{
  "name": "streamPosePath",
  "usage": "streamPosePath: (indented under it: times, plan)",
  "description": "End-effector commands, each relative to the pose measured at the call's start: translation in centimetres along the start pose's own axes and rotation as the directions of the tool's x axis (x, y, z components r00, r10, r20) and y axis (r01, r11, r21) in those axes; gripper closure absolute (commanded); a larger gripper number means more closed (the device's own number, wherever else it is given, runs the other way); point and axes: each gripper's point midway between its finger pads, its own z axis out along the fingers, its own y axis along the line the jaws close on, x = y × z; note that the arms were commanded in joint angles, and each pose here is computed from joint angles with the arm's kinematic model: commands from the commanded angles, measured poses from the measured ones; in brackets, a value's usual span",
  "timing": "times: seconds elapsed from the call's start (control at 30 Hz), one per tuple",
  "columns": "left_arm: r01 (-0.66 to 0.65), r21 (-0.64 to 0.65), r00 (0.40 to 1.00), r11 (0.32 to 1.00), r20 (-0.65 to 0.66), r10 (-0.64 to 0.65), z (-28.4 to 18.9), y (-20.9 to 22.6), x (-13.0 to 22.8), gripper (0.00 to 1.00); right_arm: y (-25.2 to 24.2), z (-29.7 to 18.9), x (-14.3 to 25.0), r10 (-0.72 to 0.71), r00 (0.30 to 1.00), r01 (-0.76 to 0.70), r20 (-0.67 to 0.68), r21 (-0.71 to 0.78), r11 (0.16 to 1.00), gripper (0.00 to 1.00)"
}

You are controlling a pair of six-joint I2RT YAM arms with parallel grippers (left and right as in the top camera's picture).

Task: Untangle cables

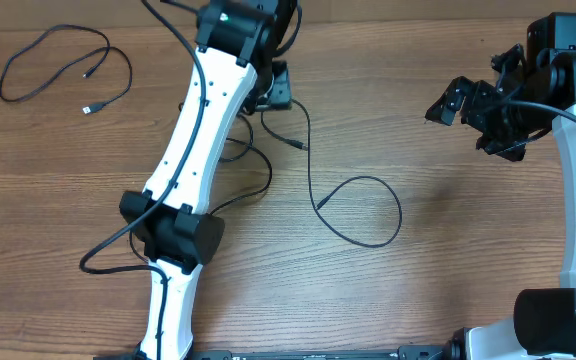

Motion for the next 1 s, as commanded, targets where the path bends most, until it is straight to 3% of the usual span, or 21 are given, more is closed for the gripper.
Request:
streamPosePath:
  times: [0.0, 0.1, 0.17, 0.43, 0.73, 0.97]
  plan:
    - [0.046, -0.094, 0.999, 0.995, -0.024, -0.048, 2.2, 2.7, -0.3, 0.0, 0.4, -0.4, 0.1, -0.007, 1.0, 0.007, 0.014, -0.011, 1.0, 0.0]
    - [0.093, -0.119, 0.993, 0.989, -0.061, -0.1, 4.5, 4.0, -0.2, 0.0, 0.4, -0.4, 0.1, -0.007, 1.0, 0.007, 0.014, -0.011, 1.0, 0.0]
    - [0.191, -0.122, 0.974, 0.974, -0.1, -0.203, 7.2, 4.6, 0.3, 0.0, 0.4, -0.4, 0.1, -0.007, 1.0, 0.007, 0.014, -0.011, 1.0, 0.0]
    - [0.23, -0.093, 0.971, 0.969, -0.038, -0.234, 12.9, 4.6, -1.1, 0.0, 0.4, -0.4, 0.1, -0.007, 1.0, 0.007, 0.014, -0.011, 1.0, 0.0]
    - [0.341, -0.137, 0.933, 0.93, -0.07, -0.353, 16.2, 5.4, 1.0, 0.0, 0.4, -0.4, 0.1, -0.007, 1.0, 0.007, 0.014, -0.011, 1.0, 0.0]
    - [0.381, -0.145, 0.923, 0.913, 0.005, -0.384, 18.7, 6.0, 0.6, 0.0, 0.4, -0.4, 0.1, -0.007, 1.0, 0.007, 0.014, -0.011, 1.0, 0.0]
